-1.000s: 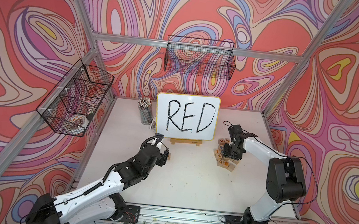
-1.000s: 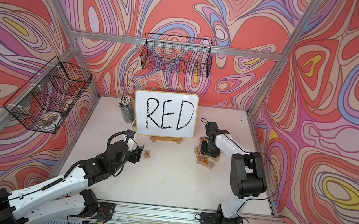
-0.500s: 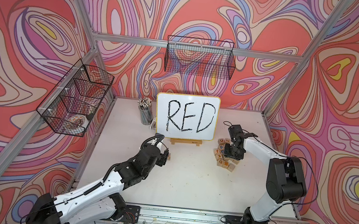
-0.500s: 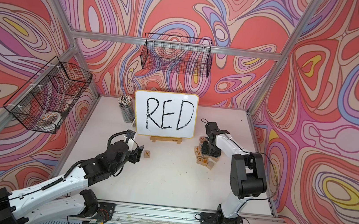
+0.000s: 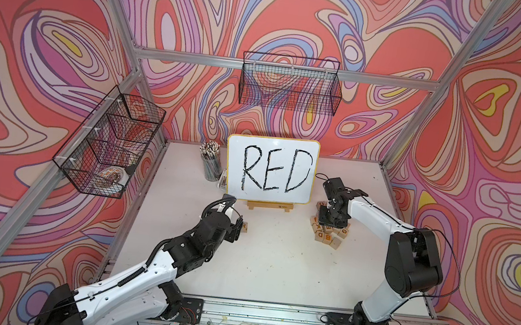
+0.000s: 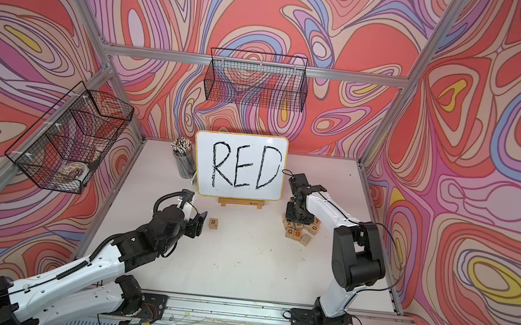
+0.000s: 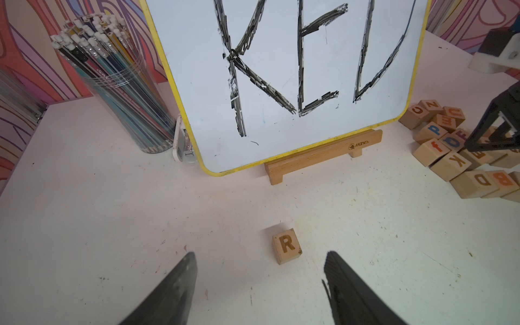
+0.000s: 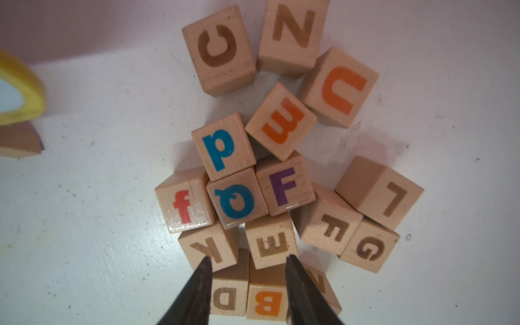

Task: Assemble the uppercase word "red" with letter blocks
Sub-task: Pick up the letter block from the center of the board.

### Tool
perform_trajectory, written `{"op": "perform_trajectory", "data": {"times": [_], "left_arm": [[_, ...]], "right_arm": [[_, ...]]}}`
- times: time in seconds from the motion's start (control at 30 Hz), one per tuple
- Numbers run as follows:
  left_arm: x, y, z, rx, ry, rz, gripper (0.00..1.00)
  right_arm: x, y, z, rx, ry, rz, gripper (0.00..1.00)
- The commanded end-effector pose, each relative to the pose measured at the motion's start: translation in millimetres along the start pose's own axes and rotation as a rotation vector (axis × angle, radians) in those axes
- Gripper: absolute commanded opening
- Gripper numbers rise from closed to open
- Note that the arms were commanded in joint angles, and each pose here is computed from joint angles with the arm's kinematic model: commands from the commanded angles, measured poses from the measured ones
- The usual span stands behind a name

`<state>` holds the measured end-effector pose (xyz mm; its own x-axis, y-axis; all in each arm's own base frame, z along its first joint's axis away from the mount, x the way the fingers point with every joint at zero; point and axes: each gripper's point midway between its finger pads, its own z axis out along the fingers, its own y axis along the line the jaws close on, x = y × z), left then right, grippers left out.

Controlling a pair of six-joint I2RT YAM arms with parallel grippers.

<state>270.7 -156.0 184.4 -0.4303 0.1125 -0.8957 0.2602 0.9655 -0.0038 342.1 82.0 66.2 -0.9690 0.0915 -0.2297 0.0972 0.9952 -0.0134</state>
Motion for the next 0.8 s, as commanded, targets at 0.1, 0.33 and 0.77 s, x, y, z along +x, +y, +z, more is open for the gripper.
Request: {"op": "perform_trajectory", "data": {"times": [0.1, 0.33, 0.77], "left_arm": [[7.1, 7.0, -0.7, -0.027, 0.017, 0.006, 0.75], [6.3, 10.1, -4.5, -0.034, 0.013, 0.005, 0.74], [5.0, 9.0, -2.7, -0.035, 0.02, 0.008, 0.74]], "right_arm": [[8.6, -6.7, 13.2, 0.031, 0.024, 0.015, 0.45], [6.2, -12.5, 21.9, 0.032, 0.031, 0.025, 0.44], [11.9, -16.8, 30.1, 0.028, 0.048, 0.029, 0.45]]}}
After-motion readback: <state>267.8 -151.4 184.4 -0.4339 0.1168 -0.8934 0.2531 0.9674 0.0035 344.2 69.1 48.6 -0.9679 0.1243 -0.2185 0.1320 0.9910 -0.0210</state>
